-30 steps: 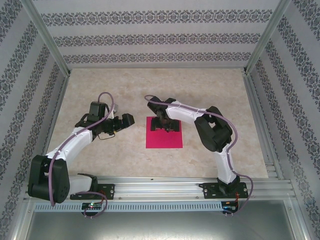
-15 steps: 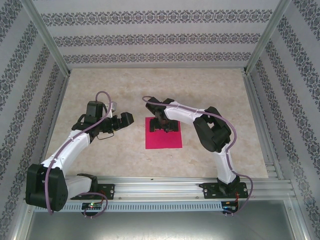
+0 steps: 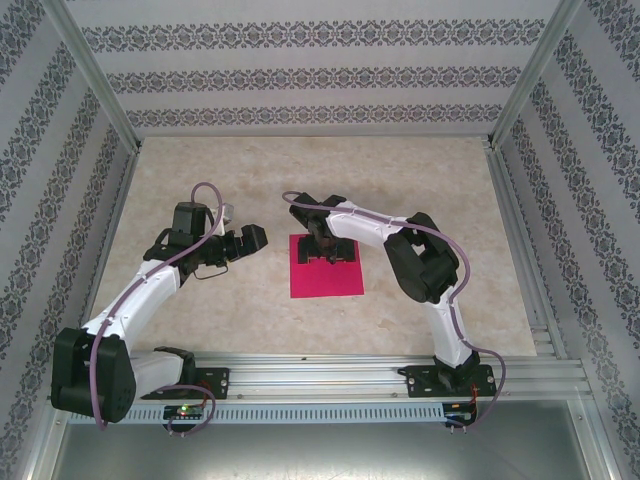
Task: Fold a paper plane with a square sheet of paper (pick it up from the middle)
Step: Fold the square sheet of paper in half at the center of the table.
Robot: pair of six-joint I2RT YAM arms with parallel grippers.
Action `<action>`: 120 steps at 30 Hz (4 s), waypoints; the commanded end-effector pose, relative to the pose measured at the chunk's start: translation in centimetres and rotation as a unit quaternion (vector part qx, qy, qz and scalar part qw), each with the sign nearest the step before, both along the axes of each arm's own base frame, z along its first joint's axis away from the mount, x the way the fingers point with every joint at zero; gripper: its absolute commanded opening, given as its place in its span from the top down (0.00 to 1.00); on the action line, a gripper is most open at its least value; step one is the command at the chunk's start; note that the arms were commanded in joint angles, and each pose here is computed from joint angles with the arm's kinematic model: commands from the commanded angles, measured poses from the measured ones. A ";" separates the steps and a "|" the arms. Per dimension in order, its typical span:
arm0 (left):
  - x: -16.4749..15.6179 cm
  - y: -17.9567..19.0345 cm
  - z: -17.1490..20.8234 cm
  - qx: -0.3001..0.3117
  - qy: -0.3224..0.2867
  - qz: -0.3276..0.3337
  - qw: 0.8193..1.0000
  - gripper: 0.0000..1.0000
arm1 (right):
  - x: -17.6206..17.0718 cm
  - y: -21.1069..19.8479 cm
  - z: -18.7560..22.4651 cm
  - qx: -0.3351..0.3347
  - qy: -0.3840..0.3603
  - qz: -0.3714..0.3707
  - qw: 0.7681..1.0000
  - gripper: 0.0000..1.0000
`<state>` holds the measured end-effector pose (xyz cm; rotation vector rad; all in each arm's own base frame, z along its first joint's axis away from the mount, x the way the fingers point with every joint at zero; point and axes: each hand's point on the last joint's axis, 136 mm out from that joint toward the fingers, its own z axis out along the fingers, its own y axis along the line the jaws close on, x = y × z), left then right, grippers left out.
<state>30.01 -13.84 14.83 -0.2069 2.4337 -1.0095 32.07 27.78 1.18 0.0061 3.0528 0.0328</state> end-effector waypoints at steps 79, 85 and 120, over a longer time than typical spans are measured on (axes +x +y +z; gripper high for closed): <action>-2.3 1.0 1.9 0.032 0.010 0.015 0.999 0.00 | 1.5 2.6 2.0 0.340 0.017 -0.056 0.939 0.54; -3.4 2.5 3.1 0.068 0.032 0.042 0.996 0.00 | 1.2 2.1 1.4 0.327 0.023 -0.037 0.944 0.50; -5.8 1.5 4.8 0.013 0.023 0.033 0.999 0.00 | -0.2 -0.5 1.8 0.294 0.023 -0.024 0.955 0.37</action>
